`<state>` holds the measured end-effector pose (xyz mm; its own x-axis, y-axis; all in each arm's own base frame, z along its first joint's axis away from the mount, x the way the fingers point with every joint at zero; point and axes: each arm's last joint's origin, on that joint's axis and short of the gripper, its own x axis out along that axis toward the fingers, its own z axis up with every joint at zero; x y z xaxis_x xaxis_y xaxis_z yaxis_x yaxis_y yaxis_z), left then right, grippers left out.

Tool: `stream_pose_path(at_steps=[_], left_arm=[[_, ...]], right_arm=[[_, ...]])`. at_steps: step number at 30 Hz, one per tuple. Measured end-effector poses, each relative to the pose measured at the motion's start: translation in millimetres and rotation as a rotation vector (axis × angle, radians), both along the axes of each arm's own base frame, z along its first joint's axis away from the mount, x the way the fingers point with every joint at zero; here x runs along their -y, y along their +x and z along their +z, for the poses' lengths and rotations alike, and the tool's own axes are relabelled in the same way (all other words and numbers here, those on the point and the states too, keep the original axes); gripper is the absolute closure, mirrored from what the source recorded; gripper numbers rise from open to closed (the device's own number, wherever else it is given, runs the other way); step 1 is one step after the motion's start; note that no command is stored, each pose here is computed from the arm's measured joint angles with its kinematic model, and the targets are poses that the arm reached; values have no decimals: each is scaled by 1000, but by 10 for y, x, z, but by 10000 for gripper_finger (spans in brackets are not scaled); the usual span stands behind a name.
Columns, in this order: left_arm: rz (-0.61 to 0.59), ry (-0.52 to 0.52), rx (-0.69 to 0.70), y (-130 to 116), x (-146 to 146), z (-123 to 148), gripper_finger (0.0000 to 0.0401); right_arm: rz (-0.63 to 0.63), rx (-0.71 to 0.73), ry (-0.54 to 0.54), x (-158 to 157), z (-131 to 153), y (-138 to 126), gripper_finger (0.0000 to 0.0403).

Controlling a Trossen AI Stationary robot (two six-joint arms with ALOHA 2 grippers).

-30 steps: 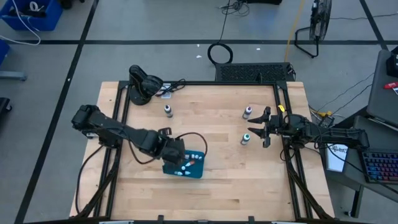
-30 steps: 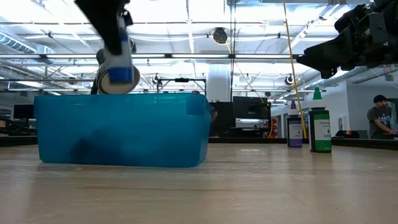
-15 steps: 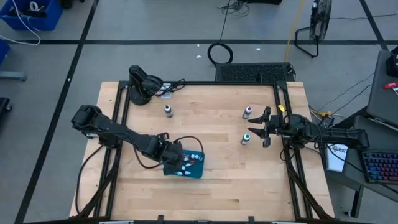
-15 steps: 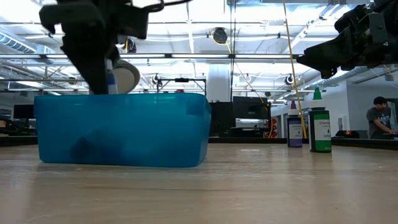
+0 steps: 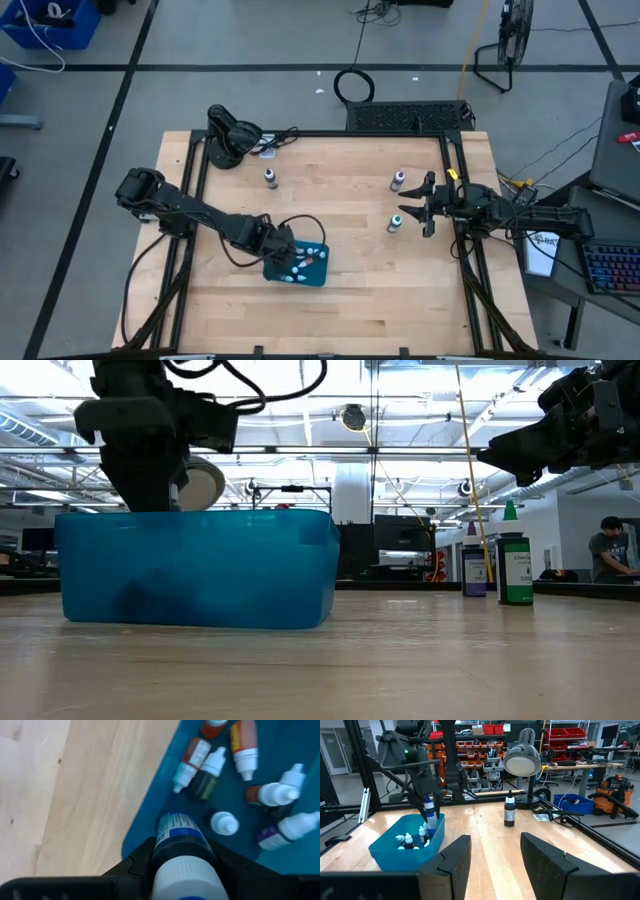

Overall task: Pick & Place food coloring
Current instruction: Put the large blue coloring bottle into the blue bin, then put the large black coloring bottle into the blue bin

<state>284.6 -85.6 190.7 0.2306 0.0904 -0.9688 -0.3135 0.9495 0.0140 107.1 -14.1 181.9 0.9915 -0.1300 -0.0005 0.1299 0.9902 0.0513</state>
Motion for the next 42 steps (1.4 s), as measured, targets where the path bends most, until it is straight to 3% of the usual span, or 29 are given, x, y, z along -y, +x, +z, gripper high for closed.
stream_pose_path(at_steps=[7, 14, 20, 28, 33, 36, 42], left_arm=[[39, 0, -14, -15, -58, -44, 260], [-12, 10, -12, 1, -56, -18, 121], [-19, 2, 23, 69, -36, 101, 58], [-58, 37, 49, 173, -17, 500, 42], [-20, 254, -5, 120, -122, 811, 41], [-8, 335, -68, 102, -319, 969, 41], [110, 348, -113, 150, -985, 1158, 41]], right_arm=[[0, 0, 0, 0, 0, 0, 243], [0, 0, 0, 0, 0, 0, 243], [0, 0, 0, 0, 0, 0, 243], [0, -1, 0, 0, -1, 0, 243], [0, -1, 0, 0, -1, 0, 243], [0, -1, 0, 0, -1, 0, 243], [0, -1, 0, 0, -1, 0, 243]])
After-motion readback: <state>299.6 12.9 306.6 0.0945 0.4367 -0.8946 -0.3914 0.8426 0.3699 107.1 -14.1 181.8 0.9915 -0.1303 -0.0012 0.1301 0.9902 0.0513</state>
